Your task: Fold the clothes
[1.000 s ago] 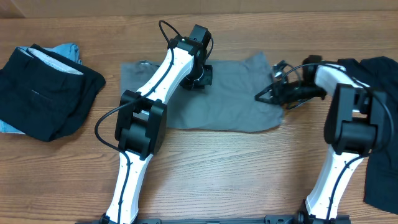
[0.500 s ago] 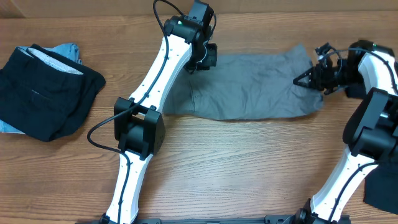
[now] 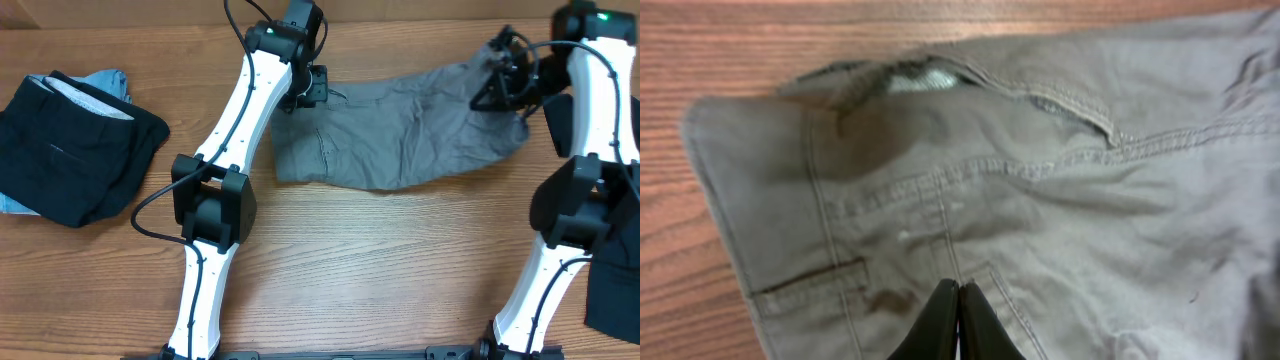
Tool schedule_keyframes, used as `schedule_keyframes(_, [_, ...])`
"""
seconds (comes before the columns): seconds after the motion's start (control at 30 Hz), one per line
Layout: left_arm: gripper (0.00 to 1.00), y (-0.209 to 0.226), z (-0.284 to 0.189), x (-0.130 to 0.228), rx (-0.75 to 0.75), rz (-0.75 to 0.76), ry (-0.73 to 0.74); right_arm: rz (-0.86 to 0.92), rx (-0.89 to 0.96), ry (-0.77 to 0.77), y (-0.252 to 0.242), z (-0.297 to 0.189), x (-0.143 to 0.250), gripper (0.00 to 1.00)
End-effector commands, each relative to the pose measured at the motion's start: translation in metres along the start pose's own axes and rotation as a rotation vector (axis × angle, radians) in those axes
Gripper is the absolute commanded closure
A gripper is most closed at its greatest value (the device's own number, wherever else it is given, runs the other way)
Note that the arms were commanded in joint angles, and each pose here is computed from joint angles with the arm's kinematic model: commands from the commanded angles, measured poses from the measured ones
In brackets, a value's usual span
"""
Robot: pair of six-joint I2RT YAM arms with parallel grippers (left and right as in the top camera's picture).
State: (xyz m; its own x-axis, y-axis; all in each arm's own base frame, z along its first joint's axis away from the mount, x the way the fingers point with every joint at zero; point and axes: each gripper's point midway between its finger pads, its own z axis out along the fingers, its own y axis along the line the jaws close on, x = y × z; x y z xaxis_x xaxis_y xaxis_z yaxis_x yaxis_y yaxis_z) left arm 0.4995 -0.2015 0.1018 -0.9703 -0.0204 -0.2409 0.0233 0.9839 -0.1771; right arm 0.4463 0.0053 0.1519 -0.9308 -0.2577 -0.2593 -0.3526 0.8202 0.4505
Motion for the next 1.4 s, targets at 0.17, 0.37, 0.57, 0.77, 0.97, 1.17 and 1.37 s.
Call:
schedule_keyframes(0.17, [0.94,0.008,-0.013,-0.013,0.049,-0.046,-0.028,-0.273,0.145,0.180,0.069,0.046,-0.011,0.96])
schedule_keyframes(0.37, [0.96,0.044,-0.022,-0.024,0.030,-0.104,-0.036,-0.419,0.154,0.247,0.122,0.077,-0.010,0.96])
schedule_keyframes(0.57, [0.96,0.094,-0.030,-0.027,-0.003,-0.179,-0.018,-0.502,0.154,0.249,0.160,0.098,-0.014,0.96])
schedule_keyframes(0.77, [0.96,0.103,-0.031,-0.021,-0.014,-0.160,0.009,-0.397,0.178,0.124,0.182,0.113,-0.041,0.95])
schedule_keyframes(0.97, [0.96,0.104,-0.032,-0.017,-0.019,-0.155,0.026,-0.411,0.171,0.101,0.193,0.124,-0.047,0.95])
schedule_keyframes(1.17, [0.96,0.104,-0.031,-0.017,-0.018,-0.139,0.026,-0.457,0.162,0.073,0.203,0.147,-0.055,0.95])
schedule_keyframes(1.37, [0.96,0.104,-0.032,-0.017,-0.019,-0.117,0.028,-0.445,0.159,0.051,0.204,0.164,-0.059,0.94])
